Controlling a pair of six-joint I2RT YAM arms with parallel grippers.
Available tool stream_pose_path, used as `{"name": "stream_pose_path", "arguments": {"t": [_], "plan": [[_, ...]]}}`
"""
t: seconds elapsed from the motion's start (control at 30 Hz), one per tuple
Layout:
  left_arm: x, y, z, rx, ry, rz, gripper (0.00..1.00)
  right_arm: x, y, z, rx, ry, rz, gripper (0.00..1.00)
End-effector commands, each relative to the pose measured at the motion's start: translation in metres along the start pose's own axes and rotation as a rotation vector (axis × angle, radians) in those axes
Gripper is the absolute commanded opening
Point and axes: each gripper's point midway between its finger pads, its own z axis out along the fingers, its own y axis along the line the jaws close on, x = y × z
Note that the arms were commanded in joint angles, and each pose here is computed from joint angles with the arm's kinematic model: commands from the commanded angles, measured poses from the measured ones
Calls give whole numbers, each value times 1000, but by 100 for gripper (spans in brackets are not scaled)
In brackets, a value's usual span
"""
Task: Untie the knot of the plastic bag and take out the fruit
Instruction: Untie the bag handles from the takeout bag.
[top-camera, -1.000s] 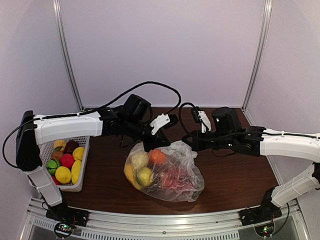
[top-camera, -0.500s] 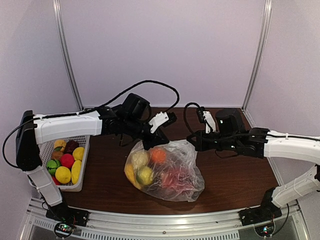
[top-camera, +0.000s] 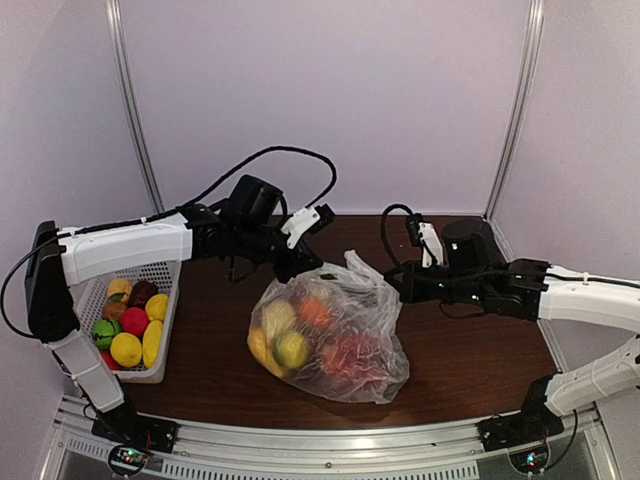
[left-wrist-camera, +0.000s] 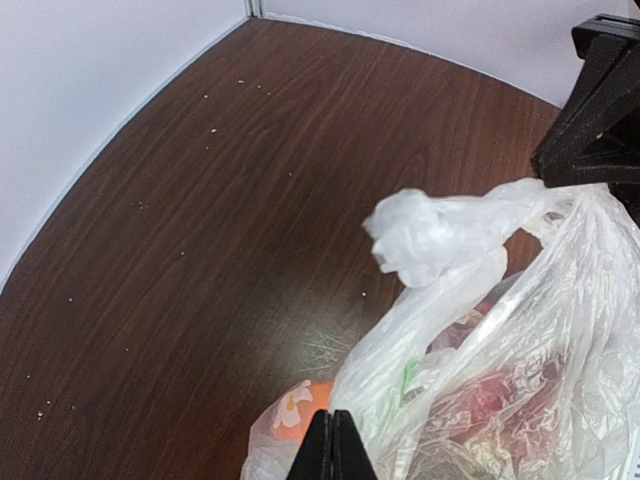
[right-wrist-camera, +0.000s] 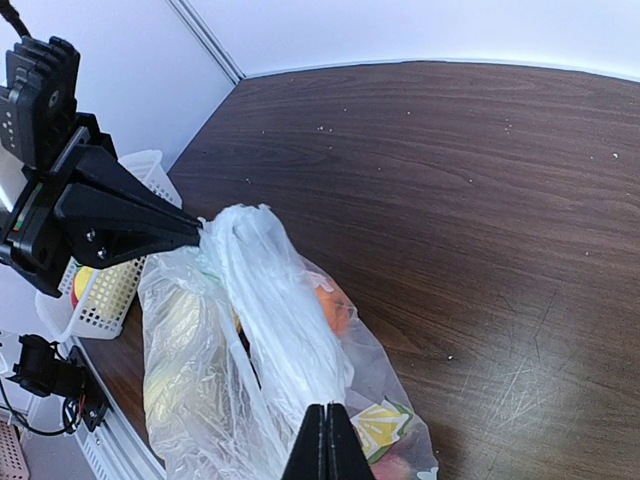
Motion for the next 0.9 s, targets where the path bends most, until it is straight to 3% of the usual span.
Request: {"name": "stream_pose_path", "arguments": {"t": [0.0,0.37,0.53,0.87], "plan": [[-8,18,-16,-59,-41,-58,0,3,-15,-5,60,-7,19,0],[-22,42,-51,-104,-184,-186,0,-9,-39,-22,176,-83,62,1],[-31,28,-63,-38,-246,-160,0,-20,-44,-33,217,-106,44,20],[-35,19,-66,14,-256,-156,0,-41,-21,-20,227,18,-124,62]]}}
